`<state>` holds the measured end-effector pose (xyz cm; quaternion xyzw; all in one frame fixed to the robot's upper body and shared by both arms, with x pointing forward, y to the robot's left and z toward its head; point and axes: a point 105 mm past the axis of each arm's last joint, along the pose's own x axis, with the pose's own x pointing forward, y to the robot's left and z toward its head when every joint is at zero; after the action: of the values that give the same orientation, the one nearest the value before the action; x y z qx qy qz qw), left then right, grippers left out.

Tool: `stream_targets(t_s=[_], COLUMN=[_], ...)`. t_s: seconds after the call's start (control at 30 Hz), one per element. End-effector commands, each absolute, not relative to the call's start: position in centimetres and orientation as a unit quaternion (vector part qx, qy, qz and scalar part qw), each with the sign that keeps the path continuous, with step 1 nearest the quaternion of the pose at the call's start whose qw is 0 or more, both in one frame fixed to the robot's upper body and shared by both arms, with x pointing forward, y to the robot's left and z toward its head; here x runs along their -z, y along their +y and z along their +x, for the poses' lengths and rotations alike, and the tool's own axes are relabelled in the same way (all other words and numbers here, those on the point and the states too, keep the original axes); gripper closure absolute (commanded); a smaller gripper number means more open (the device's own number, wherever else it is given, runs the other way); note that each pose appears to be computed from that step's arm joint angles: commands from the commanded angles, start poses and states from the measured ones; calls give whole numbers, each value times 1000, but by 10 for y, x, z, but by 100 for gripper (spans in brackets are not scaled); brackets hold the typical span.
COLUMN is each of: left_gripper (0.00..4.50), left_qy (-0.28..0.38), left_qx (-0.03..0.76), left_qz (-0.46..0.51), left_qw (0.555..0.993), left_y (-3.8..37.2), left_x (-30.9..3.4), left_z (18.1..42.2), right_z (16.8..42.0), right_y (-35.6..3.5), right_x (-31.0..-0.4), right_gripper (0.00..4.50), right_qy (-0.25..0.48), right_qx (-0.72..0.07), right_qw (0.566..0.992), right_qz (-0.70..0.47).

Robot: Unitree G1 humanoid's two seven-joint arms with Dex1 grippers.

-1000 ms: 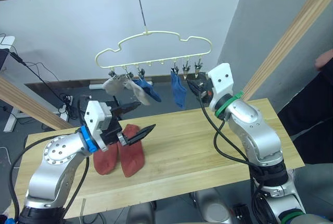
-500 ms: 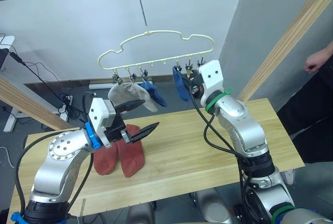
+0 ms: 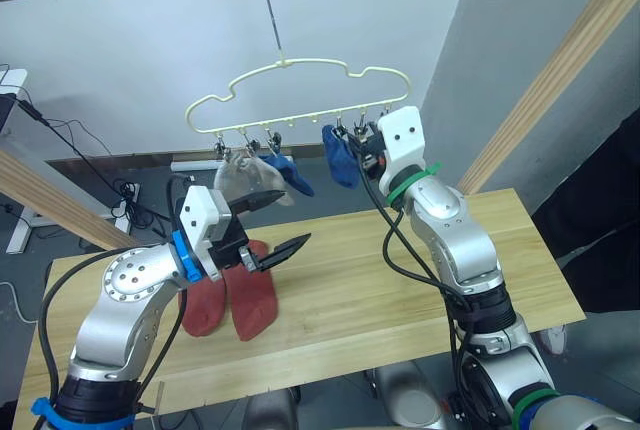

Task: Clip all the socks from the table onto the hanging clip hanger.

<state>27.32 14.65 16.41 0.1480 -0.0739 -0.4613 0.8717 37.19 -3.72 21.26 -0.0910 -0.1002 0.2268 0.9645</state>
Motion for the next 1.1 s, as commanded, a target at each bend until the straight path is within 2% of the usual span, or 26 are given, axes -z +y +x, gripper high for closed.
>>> stream_targets(t_s=[0.03, 0.5, 1.1], left_gripper=[27, 27, 27], left_qy=[-92, -99, -99], left_qx=[468, 472, 476], left_qz=[158, 161, 160], left_qw=[865, 861, 859], left_y=[144, 138, 130], left_x=[-170, -173, -178], left_z=[270, 272, 273], right_z=[372, 371, 362], right_y=[-44, -42, -32], right_x=[-230, -229, -244], right_gripper=[243, 243, 243], right_qy=[-134, -99, -103], right_qx=[-204, -193, -209], right_qw=[966, 976, 972], right_qz=[-86, -1, 39])
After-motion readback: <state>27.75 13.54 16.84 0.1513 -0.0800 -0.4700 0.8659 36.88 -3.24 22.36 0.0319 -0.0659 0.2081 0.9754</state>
